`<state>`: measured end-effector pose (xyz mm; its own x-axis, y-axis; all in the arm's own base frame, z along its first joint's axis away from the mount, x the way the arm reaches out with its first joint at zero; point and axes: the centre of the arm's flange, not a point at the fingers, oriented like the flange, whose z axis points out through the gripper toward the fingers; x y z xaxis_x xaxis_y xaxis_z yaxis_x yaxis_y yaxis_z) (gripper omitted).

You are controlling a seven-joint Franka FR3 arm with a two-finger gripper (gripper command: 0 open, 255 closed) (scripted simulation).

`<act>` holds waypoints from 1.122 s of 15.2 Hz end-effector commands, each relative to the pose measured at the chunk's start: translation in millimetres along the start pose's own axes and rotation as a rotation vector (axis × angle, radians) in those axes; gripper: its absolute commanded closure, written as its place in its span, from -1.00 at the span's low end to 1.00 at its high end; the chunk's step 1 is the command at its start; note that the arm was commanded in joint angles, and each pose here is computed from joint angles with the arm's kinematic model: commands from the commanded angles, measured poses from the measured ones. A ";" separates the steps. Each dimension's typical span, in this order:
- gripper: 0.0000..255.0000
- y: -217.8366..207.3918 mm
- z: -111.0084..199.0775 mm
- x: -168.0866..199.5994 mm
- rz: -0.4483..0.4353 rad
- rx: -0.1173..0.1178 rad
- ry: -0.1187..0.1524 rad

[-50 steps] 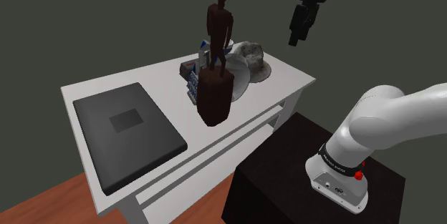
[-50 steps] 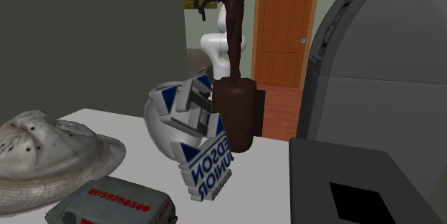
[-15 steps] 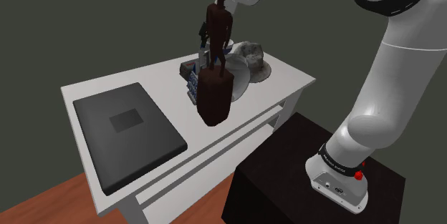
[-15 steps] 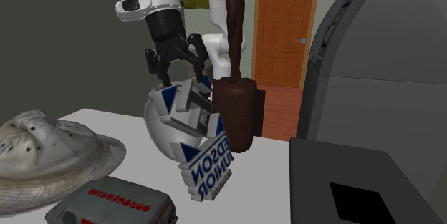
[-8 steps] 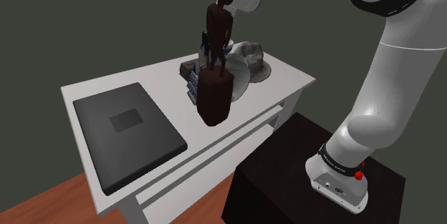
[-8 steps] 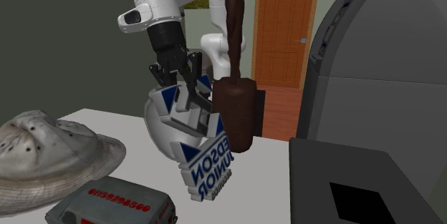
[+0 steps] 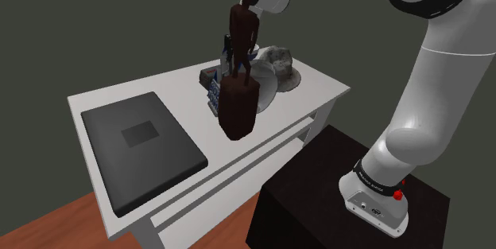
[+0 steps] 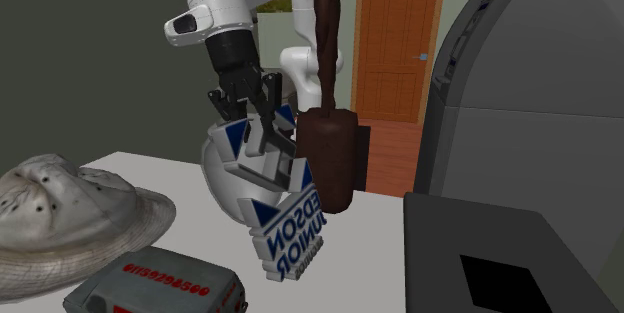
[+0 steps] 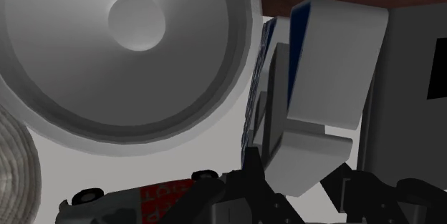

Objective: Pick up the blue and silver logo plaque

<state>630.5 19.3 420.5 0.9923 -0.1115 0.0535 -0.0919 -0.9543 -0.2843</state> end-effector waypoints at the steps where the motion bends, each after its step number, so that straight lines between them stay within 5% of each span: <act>1: 1.00 -1.5 -4.7 0.2 0.000 0.000 -0.002; 17: 1.00 -22.8 -76.2 4.3 0.000 0.000 -0.002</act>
